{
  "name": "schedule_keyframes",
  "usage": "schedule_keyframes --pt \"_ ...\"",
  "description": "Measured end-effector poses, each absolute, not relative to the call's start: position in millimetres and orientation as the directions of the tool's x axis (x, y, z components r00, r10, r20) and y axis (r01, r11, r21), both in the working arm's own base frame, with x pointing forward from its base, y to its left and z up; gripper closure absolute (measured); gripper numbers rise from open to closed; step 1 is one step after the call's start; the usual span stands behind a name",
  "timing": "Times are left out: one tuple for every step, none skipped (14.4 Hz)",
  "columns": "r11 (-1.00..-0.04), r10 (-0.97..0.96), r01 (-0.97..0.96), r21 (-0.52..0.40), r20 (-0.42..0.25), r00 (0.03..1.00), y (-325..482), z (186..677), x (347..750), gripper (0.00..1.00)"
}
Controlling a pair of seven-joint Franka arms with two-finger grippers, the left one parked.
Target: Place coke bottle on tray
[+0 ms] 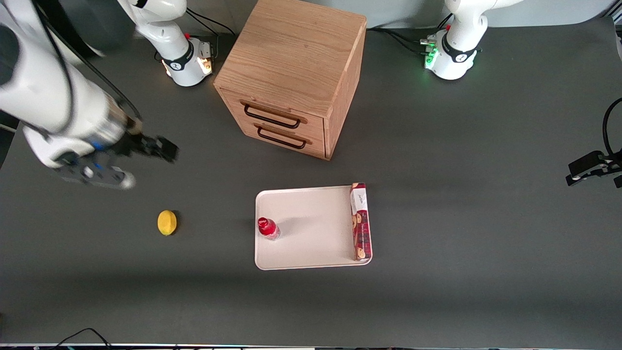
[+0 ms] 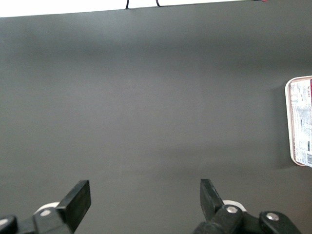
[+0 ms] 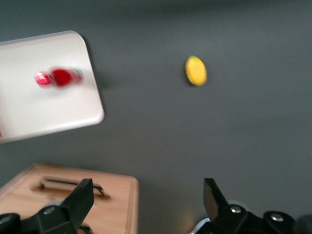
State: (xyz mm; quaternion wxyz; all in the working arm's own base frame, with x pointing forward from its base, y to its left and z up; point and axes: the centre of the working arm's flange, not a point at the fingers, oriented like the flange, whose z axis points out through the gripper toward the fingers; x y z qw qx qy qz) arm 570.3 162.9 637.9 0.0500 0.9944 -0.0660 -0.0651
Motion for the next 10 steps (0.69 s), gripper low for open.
schedule_keyframes --pt "-0.988 -0.127 -0.113 0.107 -0.135 0.983 136.8 642.4 555.0 0.00" --pt "-0.990 -0.113 -0.099 0.104 -0.140 0.984 108.9 639.7 540.6 0.00" --pt "-0.991 -0.102 -0.089 0.103 -0.135 0.986 82.4 631.5 527.3 0.00" --pt "-0.991 -0.103 -0.091 0.102 -0.125 0.987 58.9 618.7 514.1 0.00" --pt "-0.990 -0.110 -0.098 0.101 -0.121 0.986 39.9 601.6 499.6 0.00" --pt "-0.989 -0.118 -0.106 0.100 -0.124 0.985 29.3 584.6 485.1 0.00" --pt "-0.989 -0.123 -0.111 0.099 -0.124 0.985 26.1 573.9 473.8 0.00" --pt "-0.989 -0.122 -0.112 0.097 -0.112 0.986 26.9 573.1 467.8 0.00" --pt "-0.989 -0.129 -0.121 0.087 -0.090 0.988 28.4 581.1 465.8 0.00" --pt "-0.986 -0.154 -0.149 0.072 -0.065 0.986 29.9 593.5 465.6 0.00"
